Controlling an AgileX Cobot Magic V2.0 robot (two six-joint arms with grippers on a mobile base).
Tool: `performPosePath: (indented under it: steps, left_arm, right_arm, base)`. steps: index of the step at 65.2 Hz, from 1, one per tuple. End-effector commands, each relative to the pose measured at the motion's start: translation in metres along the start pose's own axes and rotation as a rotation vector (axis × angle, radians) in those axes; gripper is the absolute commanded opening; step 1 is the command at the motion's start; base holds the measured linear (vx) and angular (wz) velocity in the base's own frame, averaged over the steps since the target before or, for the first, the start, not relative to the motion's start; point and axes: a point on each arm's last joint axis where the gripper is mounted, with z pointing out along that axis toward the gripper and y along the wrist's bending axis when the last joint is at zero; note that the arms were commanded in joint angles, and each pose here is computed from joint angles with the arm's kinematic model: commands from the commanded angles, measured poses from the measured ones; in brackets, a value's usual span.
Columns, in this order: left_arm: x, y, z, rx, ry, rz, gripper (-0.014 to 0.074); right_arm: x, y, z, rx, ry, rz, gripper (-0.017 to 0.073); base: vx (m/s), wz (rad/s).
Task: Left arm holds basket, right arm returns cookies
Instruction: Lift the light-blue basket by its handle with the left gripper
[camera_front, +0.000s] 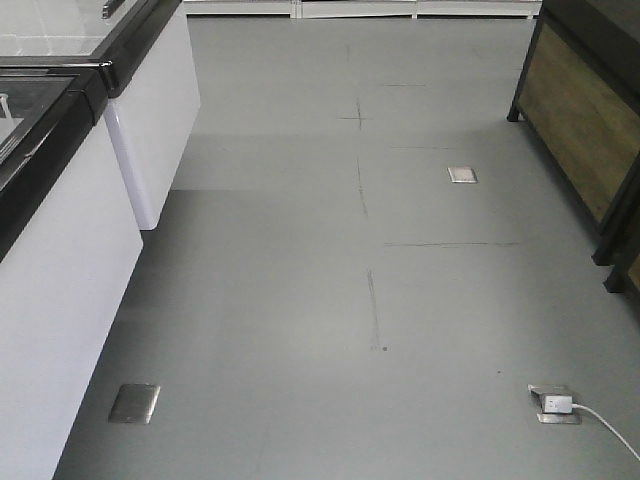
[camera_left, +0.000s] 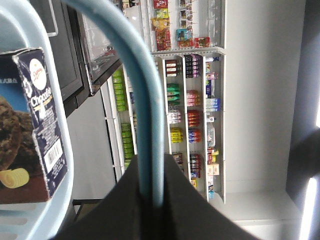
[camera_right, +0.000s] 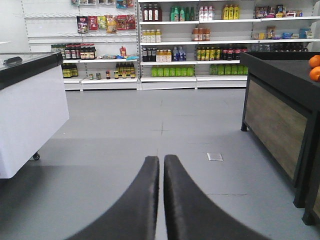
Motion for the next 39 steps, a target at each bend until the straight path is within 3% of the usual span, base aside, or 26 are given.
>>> performPosePath:
  steps: [1, 17, 21, 39]
  left_arm:
    - [0.015, -0.062, -0.011, 0.16, 0.001, 0.098, -0.0007]
    - [0.052, -0.115, -0.01, 0.248, 0.061, 0.198, -0.0007]
    - [0.071, -0.125, -0.004, 0.27, 0.116, 0.194, -0.0006]
    - [0.169, -0.17, 0.01, 0.383, 0.333, 0.274, -0.0006]
  right_arm:
    - [-0.001, 0.0, 0.0, 0.005, -0.069, -0.018, -0.001]
    - [-0.001, 0.0, 0.0, 0.005, -0.068, -0.018, -0.001]
    - [-0.001, 0.0, 0.0, 0.005, -0.068, -0.018, -0.001]
    - [-0.001, 0.0, 0.0, 0.005, -0.068, -0.018, -0.001]
  base:
    - [0.0, 0.0]
    - [0.0, 0.0]
    - [0.0, 0.0]
    - [0.0, 0.0]
